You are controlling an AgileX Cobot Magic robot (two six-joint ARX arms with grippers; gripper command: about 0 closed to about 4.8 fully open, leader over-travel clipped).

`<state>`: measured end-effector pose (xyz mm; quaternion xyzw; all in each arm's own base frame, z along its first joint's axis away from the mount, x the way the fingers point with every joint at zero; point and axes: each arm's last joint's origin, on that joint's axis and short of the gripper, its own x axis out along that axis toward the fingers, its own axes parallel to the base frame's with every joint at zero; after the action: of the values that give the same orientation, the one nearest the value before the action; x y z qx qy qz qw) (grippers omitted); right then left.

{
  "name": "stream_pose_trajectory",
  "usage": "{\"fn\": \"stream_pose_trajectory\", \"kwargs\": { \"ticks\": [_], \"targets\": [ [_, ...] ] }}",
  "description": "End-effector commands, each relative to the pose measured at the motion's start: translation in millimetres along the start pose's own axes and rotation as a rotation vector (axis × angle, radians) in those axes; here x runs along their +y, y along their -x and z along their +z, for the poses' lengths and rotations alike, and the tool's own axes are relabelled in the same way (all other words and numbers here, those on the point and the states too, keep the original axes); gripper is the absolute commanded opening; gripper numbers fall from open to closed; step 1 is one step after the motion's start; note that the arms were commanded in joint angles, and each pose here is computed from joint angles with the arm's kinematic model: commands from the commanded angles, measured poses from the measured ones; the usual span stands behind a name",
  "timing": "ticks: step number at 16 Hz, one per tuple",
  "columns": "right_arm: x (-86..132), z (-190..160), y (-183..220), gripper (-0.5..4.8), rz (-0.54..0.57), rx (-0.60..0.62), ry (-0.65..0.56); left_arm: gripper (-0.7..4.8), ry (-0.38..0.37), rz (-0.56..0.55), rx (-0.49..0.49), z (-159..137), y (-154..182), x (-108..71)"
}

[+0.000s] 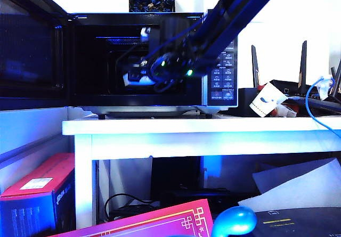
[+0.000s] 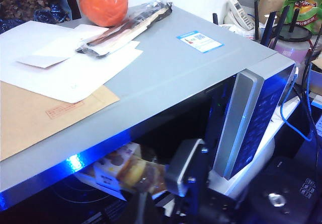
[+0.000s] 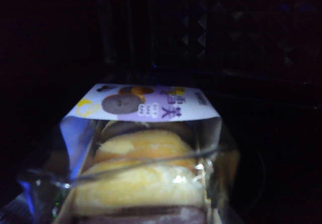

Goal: Open the microwave door, place the box of snacks from the top of the microwave inside, then close the microwave door.

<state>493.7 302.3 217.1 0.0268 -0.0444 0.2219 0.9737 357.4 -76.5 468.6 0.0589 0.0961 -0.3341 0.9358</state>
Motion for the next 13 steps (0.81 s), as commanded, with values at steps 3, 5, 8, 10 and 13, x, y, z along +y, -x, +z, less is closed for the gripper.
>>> {"fn": "stream_pose_trajectory", "kwargs": {
  "ticks": [3, 5, 8, 10, 13],
  "targets": [
    [1, -1, -15, 3.35, -0.022, -0.091, -0.012, -0.06, -0.017, -0.001, -0.018, 4, 4, -1.4],
    [0, -4, -19, 3.35, -0.057, -0.089, -0.017, -0.06, -0.016, -0.004, -0.017, 4, 4, -1.4],
    [-7, -5, -20, 3.35, -0.062, -0.065, -0.022, -0.06, -0.011, -0.007, -0.008, 3, 4, -1.6],
    [-9, -4, -21, 3.36, -0.012, -0.063, 0.002, -0.06, -0.011, -0.007, -0.008, 3, 3, -1.6],
    [-9, -5, -21, 3.81, -0.007, -0.056, 0.003, -0.06, -0.010, -0.007, -0.007, 3, 4, -1.7]
  ]
}}
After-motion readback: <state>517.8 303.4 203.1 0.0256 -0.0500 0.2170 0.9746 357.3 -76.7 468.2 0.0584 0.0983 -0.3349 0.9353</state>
